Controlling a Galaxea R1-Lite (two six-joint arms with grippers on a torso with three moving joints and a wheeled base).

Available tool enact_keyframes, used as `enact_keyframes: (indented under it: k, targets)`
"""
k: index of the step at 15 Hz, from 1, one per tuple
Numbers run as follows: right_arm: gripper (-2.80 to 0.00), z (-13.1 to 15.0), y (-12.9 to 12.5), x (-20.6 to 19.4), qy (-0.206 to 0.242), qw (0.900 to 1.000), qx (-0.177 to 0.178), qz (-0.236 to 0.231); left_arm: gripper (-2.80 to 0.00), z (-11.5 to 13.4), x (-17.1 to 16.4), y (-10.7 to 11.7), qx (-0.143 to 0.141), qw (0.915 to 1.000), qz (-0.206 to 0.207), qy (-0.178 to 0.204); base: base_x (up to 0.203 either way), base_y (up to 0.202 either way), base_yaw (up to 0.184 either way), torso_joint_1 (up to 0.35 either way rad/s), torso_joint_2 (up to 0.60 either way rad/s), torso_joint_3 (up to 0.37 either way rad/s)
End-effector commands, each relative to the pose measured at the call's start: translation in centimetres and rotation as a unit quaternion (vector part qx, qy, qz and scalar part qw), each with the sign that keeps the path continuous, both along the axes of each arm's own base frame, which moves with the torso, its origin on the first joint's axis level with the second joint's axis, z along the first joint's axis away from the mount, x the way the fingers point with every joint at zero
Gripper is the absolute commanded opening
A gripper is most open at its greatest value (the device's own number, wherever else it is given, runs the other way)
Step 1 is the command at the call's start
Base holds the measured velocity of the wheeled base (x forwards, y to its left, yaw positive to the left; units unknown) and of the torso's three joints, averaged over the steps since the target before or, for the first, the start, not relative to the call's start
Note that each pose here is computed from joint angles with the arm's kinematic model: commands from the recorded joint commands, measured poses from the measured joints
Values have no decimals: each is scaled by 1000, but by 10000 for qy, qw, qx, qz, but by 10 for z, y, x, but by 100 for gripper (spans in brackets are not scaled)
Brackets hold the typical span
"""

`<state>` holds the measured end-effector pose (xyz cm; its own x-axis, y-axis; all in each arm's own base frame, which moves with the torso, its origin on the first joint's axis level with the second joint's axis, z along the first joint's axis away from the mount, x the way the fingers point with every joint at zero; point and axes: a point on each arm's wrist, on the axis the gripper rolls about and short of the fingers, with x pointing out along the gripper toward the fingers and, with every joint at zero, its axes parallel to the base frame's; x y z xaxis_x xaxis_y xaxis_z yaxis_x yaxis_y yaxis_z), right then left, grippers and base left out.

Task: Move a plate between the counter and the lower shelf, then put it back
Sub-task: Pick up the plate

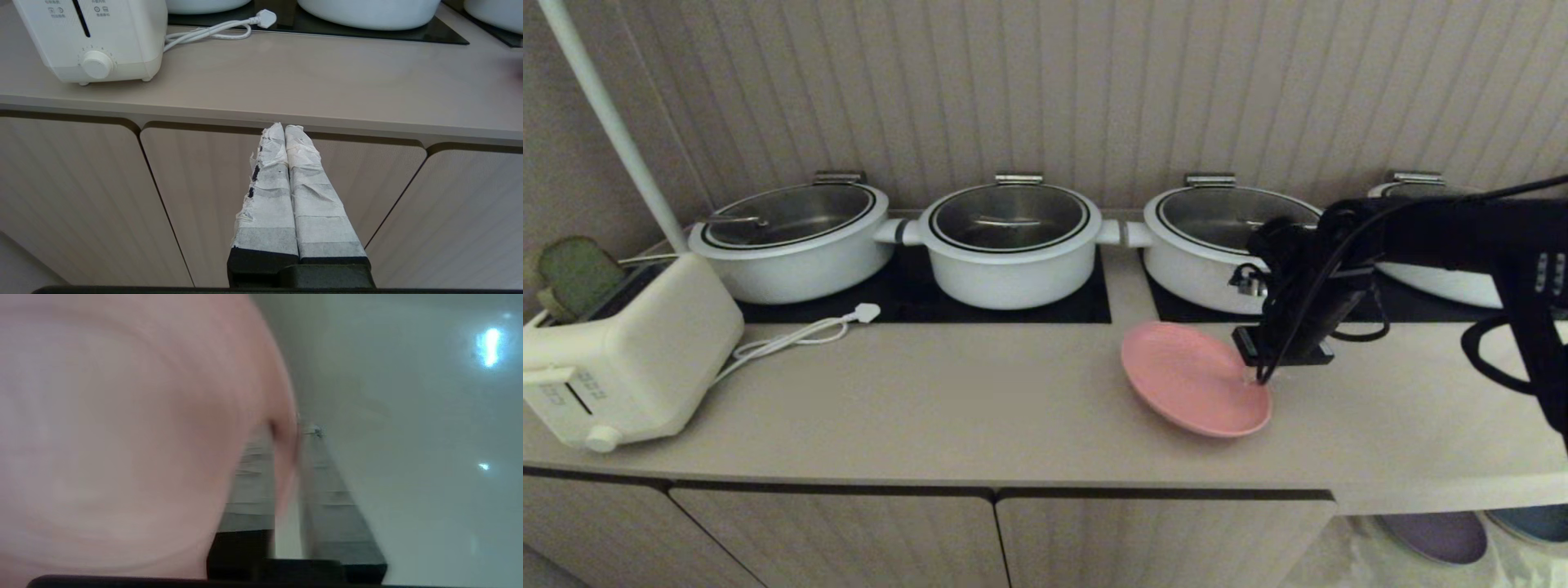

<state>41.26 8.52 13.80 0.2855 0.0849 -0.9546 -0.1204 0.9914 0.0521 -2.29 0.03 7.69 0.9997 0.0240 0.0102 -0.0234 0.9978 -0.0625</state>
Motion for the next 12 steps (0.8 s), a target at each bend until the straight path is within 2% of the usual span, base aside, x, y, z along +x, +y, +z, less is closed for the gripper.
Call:
enact_keyframes:
  k: [1, 4, 12]
  targets:
    - [-280, 3, 0, -2, -3, 10000, 5, -8, -280, 0, 0, 0, -3, 10000, 2, 5, 0, 0, 0, 0, 0, 0]
    - [-280, 8, -1, -3, -56, 10000, 18, -23, -280, 0, 0, 0, -3, 10000, 2, 5, 0, 0, 0, 0, 0, 0]
    - [-280, 34, -3, -14, -267, 9975, 317, -576, -280, 0, 0, 0, -3, 10000, 2, 5, 0, 0, 0, 0, 0, 0]
